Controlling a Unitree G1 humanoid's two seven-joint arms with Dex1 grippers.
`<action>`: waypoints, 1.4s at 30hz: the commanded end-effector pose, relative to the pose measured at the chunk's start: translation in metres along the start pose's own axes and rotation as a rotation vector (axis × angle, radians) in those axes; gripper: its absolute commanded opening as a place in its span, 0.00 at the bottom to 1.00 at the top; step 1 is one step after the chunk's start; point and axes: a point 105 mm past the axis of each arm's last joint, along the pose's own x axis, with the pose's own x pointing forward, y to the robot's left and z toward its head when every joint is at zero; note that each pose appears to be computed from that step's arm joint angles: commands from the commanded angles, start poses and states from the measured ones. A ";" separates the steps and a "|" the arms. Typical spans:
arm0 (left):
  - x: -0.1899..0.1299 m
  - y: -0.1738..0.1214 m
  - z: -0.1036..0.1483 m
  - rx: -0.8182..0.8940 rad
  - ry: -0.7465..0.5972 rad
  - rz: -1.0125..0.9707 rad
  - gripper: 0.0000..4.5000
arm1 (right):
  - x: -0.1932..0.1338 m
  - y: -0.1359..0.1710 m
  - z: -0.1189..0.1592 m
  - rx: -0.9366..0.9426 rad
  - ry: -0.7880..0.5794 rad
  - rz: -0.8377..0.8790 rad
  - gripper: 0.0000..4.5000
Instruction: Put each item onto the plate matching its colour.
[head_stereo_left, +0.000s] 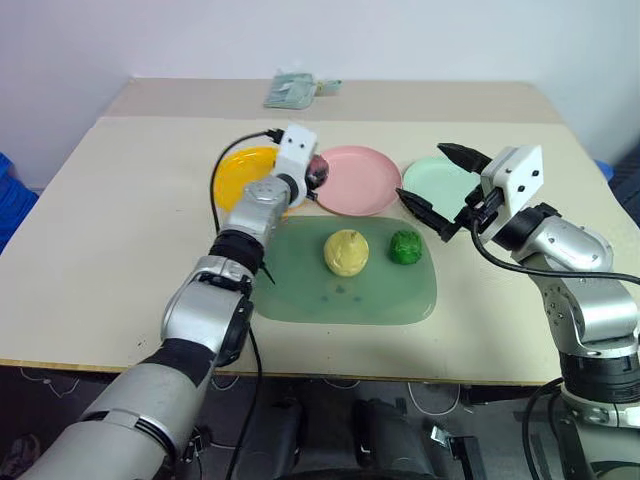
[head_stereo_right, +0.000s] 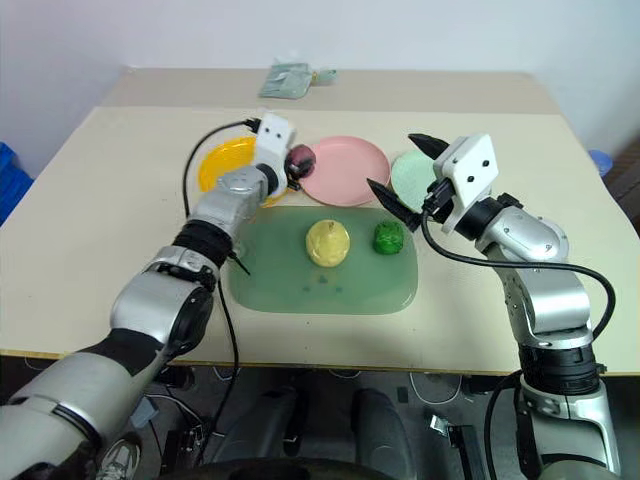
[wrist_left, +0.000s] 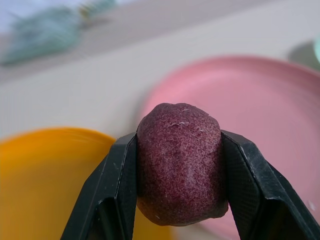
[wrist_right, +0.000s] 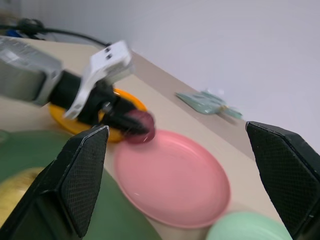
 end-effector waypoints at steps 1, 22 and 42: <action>0.006 -0.009 0.031 0.029 -0.086 -0.007 0.43 | -0.003 -0.006 0.011 -0.049 -0.058 -0.022 1.00; -0.033 -0.015 0.079 -0.048 -0.429 -0.260 0.99 | -0.012 0.005 0.000 0.001 -0.018 -0.046 1.00; -0.217 0.014 -0.020 0.131 -0.266 -0.511 0.99 | 0.012 0.087 -0.024 0.305 0.163 0.151 1.00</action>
